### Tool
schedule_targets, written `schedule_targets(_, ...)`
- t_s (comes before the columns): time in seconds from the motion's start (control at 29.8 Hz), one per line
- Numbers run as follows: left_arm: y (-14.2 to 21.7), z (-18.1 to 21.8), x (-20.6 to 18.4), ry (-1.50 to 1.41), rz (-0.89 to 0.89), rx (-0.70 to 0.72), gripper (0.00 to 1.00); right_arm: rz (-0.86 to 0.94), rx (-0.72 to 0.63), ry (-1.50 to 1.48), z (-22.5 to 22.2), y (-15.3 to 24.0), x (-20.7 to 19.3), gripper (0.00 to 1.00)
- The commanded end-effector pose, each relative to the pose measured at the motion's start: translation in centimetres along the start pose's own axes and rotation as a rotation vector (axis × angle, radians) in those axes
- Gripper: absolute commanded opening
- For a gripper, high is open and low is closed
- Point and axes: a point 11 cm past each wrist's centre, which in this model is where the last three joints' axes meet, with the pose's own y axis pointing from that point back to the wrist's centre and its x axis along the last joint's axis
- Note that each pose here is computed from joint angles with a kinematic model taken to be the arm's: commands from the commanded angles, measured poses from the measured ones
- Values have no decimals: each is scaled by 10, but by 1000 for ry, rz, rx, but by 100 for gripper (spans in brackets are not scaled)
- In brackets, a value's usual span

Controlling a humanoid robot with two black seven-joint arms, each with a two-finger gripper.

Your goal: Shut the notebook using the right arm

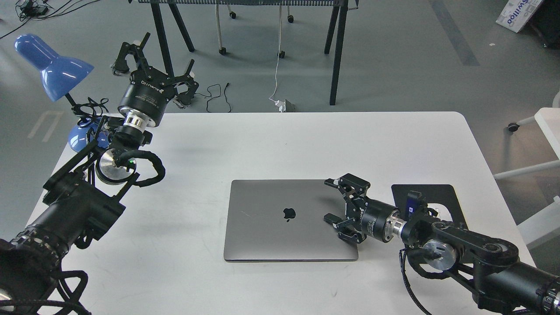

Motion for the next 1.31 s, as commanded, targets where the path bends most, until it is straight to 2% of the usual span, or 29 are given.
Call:
schedule_targets(0.0,0,0,0,0,0,0,100,0,4,1,-2,0,0,100)
schedule_targets(0.3,0,0,0,0,0,0,100,13,92,-6,-33,0,8,100)
schedule_targets(0.57,0,0,0,0,0,0,100,111,438,-67,-143,31,48,100)
schedule_targets(0.74,0,0,0,0,0,1,100,155,570,-57,-220,48,64,100)
schedule_targets(0.87,0,0,0,0,0,-2,100,254,669,-154,-237,72,100,100)
schedule_targets(1.11,0,1,0,1,2,-4,100,277,824,-375,-254,92,127,100)
schedule_targets(1.28,0,1,0,2,2,-5,100,309,842,-426,-249,99,139,100)
